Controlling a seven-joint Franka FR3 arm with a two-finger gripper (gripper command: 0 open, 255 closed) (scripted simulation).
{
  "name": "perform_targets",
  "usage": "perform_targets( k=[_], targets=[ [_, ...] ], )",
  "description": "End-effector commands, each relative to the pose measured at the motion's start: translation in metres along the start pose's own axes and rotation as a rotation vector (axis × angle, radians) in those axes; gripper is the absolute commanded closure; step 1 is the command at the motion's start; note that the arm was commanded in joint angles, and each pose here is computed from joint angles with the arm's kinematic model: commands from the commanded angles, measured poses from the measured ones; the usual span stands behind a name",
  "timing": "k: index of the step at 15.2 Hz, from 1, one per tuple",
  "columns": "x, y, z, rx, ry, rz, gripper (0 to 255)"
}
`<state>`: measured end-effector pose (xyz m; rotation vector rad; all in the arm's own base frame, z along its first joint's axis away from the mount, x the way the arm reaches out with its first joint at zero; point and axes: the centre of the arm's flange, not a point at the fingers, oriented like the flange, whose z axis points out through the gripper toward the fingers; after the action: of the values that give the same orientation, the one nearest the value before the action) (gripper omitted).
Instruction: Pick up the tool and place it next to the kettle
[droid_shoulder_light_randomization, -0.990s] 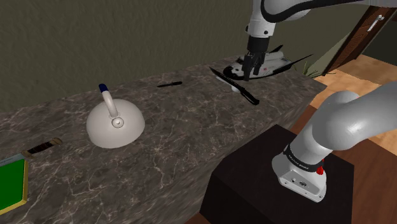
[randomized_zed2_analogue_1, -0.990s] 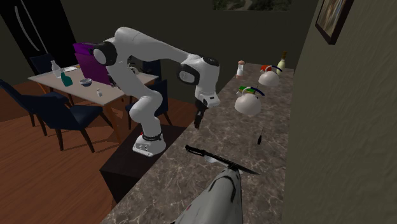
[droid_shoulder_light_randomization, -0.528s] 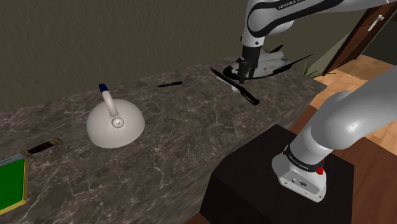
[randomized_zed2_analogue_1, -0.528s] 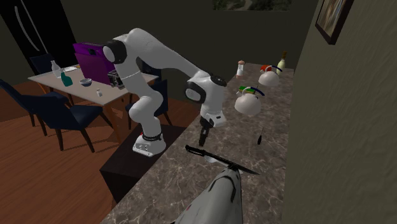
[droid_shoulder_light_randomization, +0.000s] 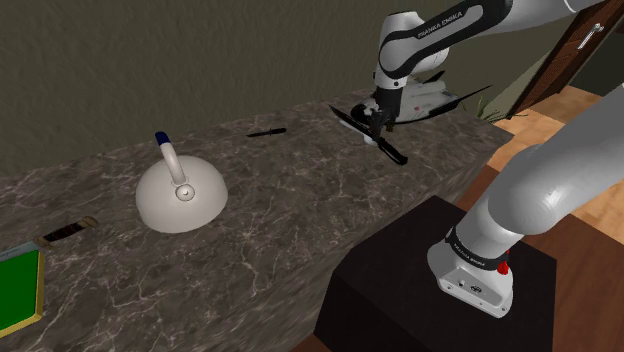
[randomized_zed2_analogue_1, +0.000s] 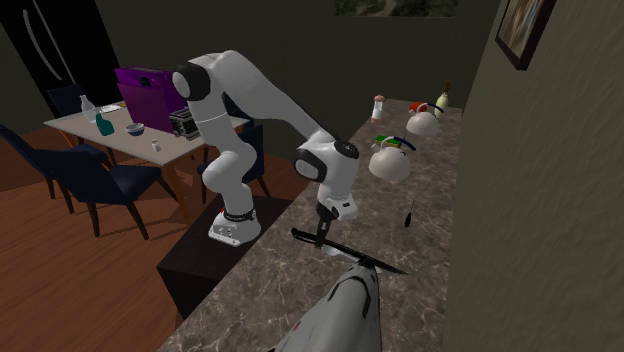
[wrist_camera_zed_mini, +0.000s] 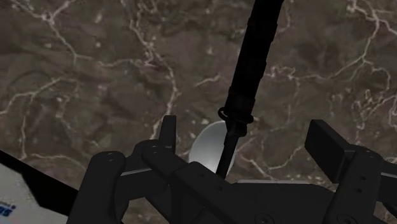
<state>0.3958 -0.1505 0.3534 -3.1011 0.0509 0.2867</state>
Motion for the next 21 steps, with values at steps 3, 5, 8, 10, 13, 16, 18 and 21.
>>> perform_targets(
  k=[3,5,8,10,13,16,18,21],
  targets=[
    [0.0002,0.0006,0.0145,0.0,0.0,0.0,0],
    [0.0003,0.0006,0.0145,0.0,0.0,0.0,0],
    [0.0003,0.0006,0.0145,0.0,0.0,0.0,0],
    [0.0003,0.0006,0.0145,0.0,0.0,0.0,0],
    [0.0003,0.0006,0.0145,0.0,0.0,0.0,255],
    [0.0003,0.0006,0.0145,0.0,0.0,0.0,255],
    [0.0003,0.0006,0.0145,0.0,0.0,0.0,255],
    [-0.0007,0.0005,0.0093,0.0,0.0,0.0,255]
  ],
)
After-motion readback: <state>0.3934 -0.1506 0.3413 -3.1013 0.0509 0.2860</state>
